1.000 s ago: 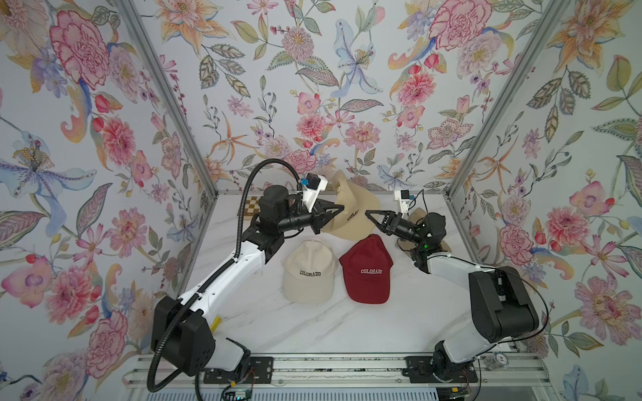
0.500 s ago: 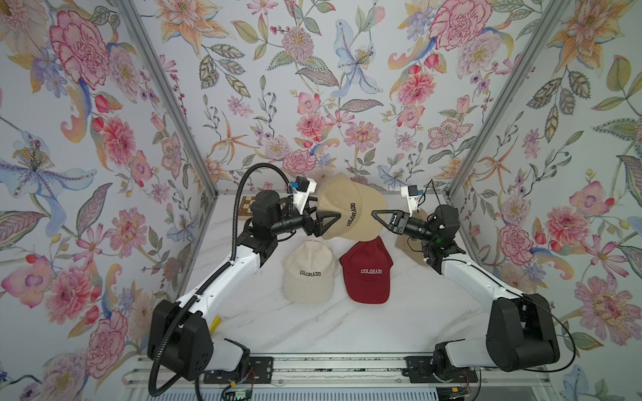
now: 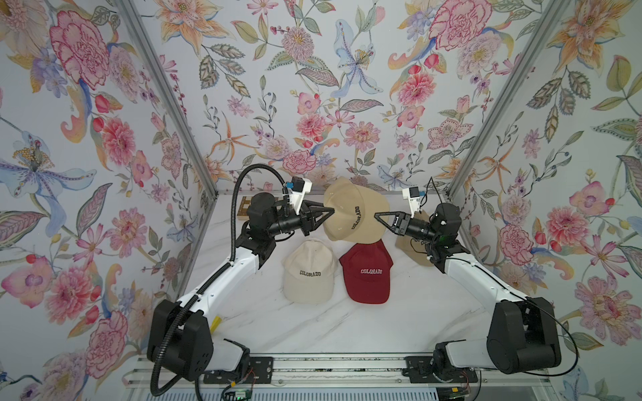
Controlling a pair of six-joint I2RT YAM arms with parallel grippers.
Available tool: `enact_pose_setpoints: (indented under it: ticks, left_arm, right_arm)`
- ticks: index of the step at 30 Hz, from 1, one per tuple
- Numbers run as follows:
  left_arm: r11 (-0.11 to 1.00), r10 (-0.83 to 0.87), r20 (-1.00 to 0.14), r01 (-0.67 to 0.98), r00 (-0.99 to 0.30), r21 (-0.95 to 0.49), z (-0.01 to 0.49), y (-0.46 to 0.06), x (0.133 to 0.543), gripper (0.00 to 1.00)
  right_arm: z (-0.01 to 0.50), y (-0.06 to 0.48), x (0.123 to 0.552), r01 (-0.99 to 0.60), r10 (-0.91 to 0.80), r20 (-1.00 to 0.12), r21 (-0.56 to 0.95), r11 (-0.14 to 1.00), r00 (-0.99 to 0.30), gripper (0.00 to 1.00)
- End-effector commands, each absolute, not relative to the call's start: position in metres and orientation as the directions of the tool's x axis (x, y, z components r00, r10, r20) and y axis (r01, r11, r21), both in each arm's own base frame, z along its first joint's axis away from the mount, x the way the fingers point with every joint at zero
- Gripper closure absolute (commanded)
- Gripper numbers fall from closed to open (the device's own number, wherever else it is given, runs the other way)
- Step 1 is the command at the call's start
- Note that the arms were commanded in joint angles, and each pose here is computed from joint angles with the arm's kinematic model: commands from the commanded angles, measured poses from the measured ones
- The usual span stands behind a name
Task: Stack the baseball caps by color
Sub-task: Pick up the baseball cap from the center of the board.
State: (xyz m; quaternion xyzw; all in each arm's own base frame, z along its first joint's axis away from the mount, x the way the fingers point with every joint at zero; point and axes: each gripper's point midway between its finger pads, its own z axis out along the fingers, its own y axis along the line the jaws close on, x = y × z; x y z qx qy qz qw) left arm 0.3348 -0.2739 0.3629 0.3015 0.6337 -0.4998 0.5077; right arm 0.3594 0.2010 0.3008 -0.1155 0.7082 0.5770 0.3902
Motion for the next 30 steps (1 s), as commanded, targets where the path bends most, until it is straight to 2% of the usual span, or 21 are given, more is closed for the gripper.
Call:
enact_pose_setpoints:
  ticks: [1, 6, 9, 11, 17, 18, 19, 22, 27, 30]
  left_arm:
    - [0.29, -0.142, -0.957, 0.913, -0.255, -0.286, 0.381, -0.268, 0.322, 0.73]
    - [0.29, -0.134, -0.956, 0.913, -0.259, -0.288, 0.38, -0.268, 0.32, 0.79]
    - [0.295, -0.13, -0.956, 0.911, -0.262, -0.29, 0.381, -0.268, 0.321, 0.89]
    - [0.294, -0.127, -0.957, 0.912, -0.26, -0.287, 0.382, -0.268, 0.321, 0.98]
    - [0.312, -0.117, -0.959, 0.907, -0.258, -0.283, 0.389, -0.268, 0.325, 1.0]
    - [0.326, -0.111, -0.959, 0.902, -0.261, -0.283, 0.389, -0.267, 0.329, 1.0]
    - [0.34, -0.102, -0.96, 0.898, -0.26, -0.28, 0.392, -0.267, 0.332, 1.0]
    - [0.391, -0.062, -0.962, 0.881, -0.264, -0.267, 0.397, -0.267, 0.344, 1.0]
    - [0.523, 0.074, -0.951, 0.824, -0.301, -0.221, 0.398, -0.26, 0.367, 1.0]
    - [0.567, 0.139, -0.929, 0.797, -0.343, -0.209, 0.396, -0.256, 0.374, 1.0]
  right_arm:
    - [0.319, 0.193, 0.364, -0.641, 0.308, -0.721, 0.693, 0.331, -0.621, 1.0]
    - [0.318, 0.19, 0.368, -0.63, 0.318, -0.717, 0.697, 0.344, -0.62, 1.0]
    - [0.317, 0.188, 0.369, -0.625, 0.32, -0.717, 0.697, 0.351, -0.619, 1.0]
    - [0.316, 0.188, 0.369, -0.622, 0.321, -0.717, 0.697, 0.357, -0.619, 1.0]
    - [0.315, 0.187, 0.37, -0.617, 0.319, -0.724, 0.689, 0.381, -0.611, 1.0]
    - [0.313, 0.186, 0.371, -0.611, 0.315, -0.727, 0.685, 0.398, -0.61, 0.92]
    - [0.311, 0.186, 0.372, -0.606, 0.305, -0.734, 0.676, 0.419, -0.607, 0.78]
    - [0.307, 0.183, 0.372, -0.598, 0.264, -0.766, 0.629, 0.497, -0.586, 0.52]
    - [0.315, 0.178, 0.369, -0.603, 0.202, -0.811, 0.552, 0.576, -0.549, 0.35]
    - [0.327, 0.179, 0.364, -0.625, 0.139, -0.855, 0.467, 0.626, -0.5, 0.17]
